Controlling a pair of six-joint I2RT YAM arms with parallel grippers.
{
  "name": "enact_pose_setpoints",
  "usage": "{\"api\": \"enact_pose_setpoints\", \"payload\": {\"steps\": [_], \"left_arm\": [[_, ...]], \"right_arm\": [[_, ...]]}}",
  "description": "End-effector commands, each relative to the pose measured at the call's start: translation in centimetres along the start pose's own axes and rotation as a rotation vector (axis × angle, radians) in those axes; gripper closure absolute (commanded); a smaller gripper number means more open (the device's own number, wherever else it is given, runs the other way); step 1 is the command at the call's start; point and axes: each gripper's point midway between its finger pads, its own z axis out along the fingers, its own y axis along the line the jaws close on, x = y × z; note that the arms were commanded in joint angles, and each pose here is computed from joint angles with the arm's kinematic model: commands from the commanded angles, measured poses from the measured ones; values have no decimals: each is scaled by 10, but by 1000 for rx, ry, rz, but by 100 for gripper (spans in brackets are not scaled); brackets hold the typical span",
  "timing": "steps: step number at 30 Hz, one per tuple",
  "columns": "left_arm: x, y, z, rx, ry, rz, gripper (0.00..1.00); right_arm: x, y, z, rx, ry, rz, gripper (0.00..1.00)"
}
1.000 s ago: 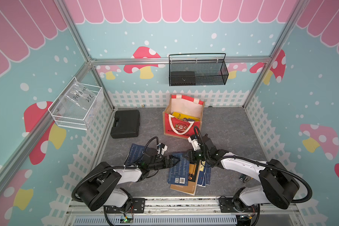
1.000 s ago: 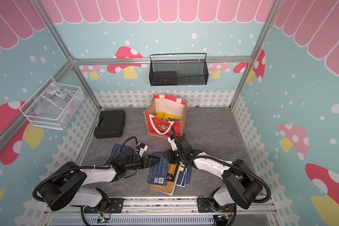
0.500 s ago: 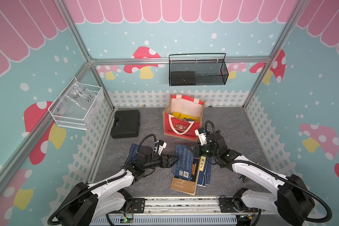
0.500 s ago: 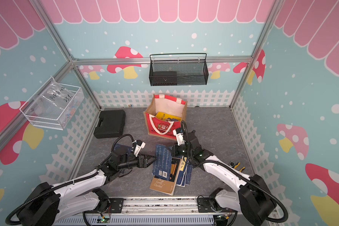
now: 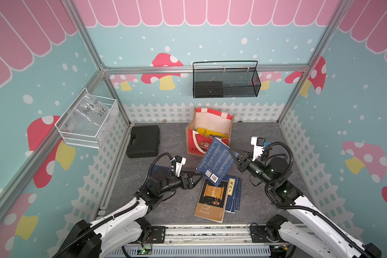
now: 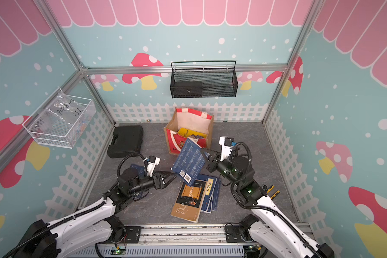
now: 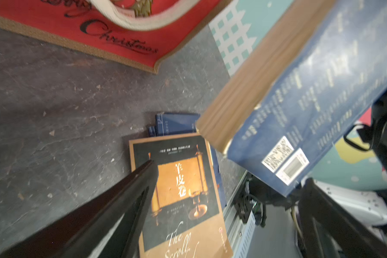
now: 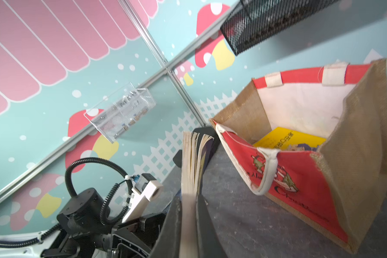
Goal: Put the books into the canvas bag
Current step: Pick up the book from the book.
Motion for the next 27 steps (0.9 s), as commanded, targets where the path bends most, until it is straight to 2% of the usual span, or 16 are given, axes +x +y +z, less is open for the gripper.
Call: {"api": "enact_pose_setpoints", "payload": {"steps": [1,4,6,8,11,13,14,18,21,24,27], "left_arm": [[-27,-10,3,67,-131,-59,1],[-46,-32,8,181,-189,-67,5],[-55,-50,11,274,-201,-59,17],[-60,-63,13,358,-200,-62,41],[-63,-67,13,429,-207,-93,70],[-64,-62,10,444,-218,-117,96],[-65,-58,10,441,-215,-126,100],[-67,-50,7,424,-188,-116,100],[-70,-46,5,385,-151,-101,100],[-63,-38,11,285,-58,-63,100],[-56,-35,9,198,-2,2,100]], "right_arm": [[-18,8,-4,-55,-111,44,100],[-7,6,0,-85,-97,85,100],[-1,3,0,-109,-106,117,100],[4,-2,-1,-109,-119,141,100],[10,-8,-2,-92,-114,145,100],[12,-11,-1,-76,-104,132,100],[14,-12,0,-66,-94,122,100],[29,-16,10,-47,26,50,100],[40,-9,20,-112,164,5,87],[50,6,24,-253,300,-16,71],[61,10,30,-312,442,-43,61]]}}
